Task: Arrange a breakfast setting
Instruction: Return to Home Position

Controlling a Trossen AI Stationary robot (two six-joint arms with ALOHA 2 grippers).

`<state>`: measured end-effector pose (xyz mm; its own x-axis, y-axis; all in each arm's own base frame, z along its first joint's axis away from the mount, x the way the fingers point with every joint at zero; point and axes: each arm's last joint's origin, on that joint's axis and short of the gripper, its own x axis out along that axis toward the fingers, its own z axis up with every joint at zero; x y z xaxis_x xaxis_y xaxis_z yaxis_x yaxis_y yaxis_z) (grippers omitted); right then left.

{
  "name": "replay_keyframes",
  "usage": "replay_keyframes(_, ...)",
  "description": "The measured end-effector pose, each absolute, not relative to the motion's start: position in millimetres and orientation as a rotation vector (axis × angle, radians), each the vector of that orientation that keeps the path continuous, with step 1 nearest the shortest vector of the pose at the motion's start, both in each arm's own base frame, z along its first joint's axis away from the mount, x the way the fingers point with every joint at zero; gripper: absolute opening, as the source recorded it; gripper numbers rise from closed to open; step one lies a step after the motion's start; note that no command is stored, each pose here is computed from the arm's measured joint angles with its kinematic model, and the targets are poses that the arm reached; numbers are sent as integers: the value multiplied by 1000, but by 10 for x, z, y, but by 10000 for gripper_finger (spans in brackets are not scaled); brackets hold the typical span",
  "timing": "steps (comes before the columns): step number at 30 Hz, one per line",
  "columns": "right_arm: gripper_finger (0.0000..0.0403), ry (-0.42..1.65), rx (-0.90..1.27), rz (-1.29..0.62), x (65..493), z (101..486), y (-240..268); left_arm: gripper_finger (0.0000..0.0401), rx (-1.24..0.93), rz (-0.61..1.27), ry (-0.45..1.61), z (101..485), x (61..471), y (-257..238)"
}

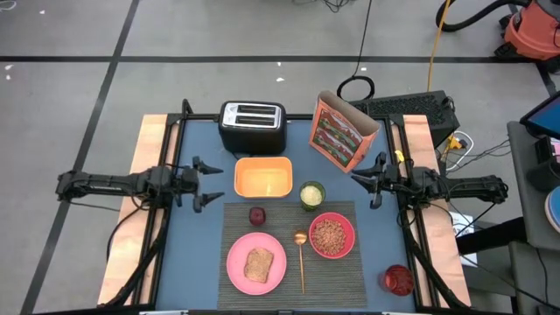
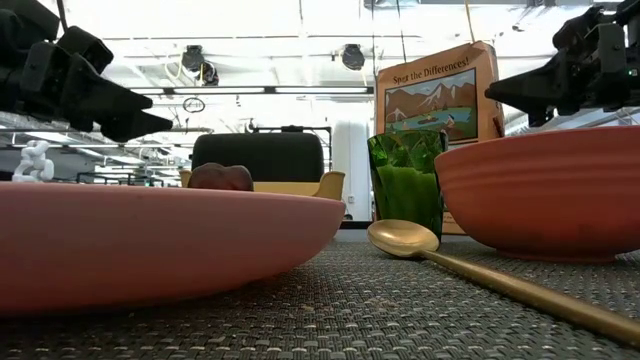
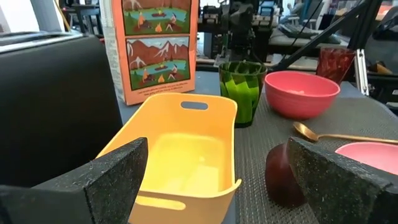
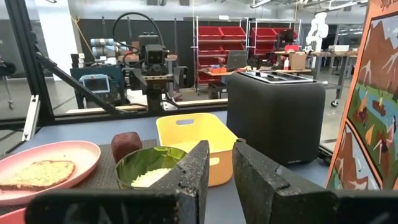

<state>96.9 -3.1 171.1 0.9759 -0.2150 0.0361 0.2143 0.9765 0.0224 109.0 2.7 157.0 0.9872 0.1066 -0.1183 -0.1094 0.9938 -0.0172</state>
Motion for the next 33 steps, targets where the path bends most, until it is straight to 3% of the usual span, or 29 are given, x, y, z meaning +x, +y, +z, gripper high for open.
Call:
replay_keyframes(20,63,-31,-36,-217,970,1710,-31,388,-36,95,-91,1747,967,19)
replay_keyframes(33,63,-33,-34,-217,970,1711,-31,388,-36,95,-94,1749,967,19)
